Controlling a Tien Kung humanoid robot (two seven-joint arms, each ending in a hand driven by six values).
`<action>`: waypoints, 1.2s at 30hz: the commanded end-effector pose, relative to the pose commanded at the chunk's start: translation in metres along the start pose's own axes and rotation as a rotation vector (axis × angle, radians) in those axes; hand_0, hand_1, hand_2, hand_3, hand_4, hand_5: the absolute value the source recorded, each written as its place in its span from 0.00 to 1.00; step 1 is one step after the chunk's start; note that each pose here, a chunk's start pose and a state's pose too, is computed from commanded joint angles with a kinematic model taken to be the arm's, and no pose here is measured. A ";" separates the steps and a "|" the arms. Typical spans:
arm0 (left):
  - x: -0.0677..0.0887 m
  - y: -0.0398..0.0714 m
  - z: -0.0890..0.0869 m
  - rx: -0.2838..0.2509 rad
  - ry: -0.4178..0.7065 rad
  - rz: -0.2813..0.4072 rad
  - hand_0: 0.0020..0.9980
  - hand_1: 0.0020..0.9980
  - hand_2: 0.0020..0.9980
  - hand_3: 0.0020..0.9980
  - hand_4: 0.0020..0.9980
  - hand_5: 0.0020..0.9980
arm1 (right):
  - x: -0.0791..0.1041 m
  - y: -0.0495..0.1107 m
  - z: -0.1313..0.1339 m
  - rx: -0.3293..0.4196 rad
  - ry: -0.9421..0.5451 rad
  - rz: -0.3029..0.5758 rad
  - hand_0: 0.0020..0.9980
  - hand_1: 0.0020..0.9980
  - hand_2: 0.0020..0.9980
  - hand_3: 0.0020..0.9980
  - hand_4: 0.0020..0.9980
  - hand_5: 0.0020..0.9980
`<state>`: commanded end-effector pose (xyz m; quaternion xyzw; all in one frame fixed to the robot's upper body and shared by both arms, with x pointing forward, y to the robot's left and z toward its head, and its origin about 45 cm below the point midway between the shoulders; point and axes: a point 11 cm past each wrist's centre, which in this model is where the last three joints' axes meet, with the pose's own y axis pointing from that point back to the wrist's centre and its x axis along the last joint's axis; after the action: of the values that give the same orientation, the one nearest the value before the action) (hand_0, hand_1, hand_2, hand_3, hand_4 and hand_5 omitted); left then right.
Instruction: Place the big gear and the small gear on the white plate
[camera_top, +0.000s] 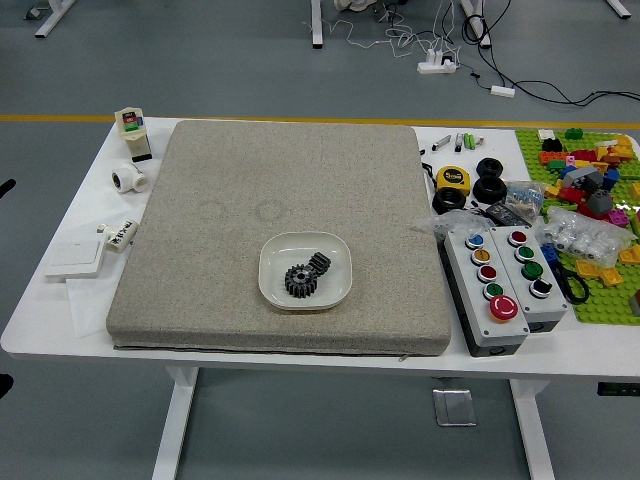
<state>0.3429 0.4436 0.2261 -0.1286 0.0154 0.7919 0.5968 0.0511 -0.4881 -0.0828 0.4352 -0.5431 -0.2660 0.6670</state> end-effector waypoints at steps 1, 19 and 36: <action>0.000 0.000 0.000 -0.003 0.002 0.003 0.76 0.95 0.98 0.89 0.98 0.91 | 0.000 0.000 0.000 0.000 0.001 0.001 0.66 0.70 0.78 0.63 0.81 0.72; 0.020 0.009 0.008 -0.051 0.044 0.073 0.73 0.90 0.94 0.86 0.98 0.89 | 0.010 0.000 -0.014 0.026 0.002 0.019 0.66 0.70 0.78 0.63 0.81 0.72; 0.024 0.006 0.021 -0.082 0.031 0.073 0.73 0.90 0.93 0.85 0.99 0.88 | 0.010 0.000 -0.016 0.034 -0.011 0.021 0.66 0.70 0.78 0.63 0.81 0.72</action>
<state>0.3270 0.4683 0.2399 -0.1644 -0.0028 0.8111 0.5613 0.0694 -0.4914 -0.0784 0.4391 -0.5557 -0.2523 0.6593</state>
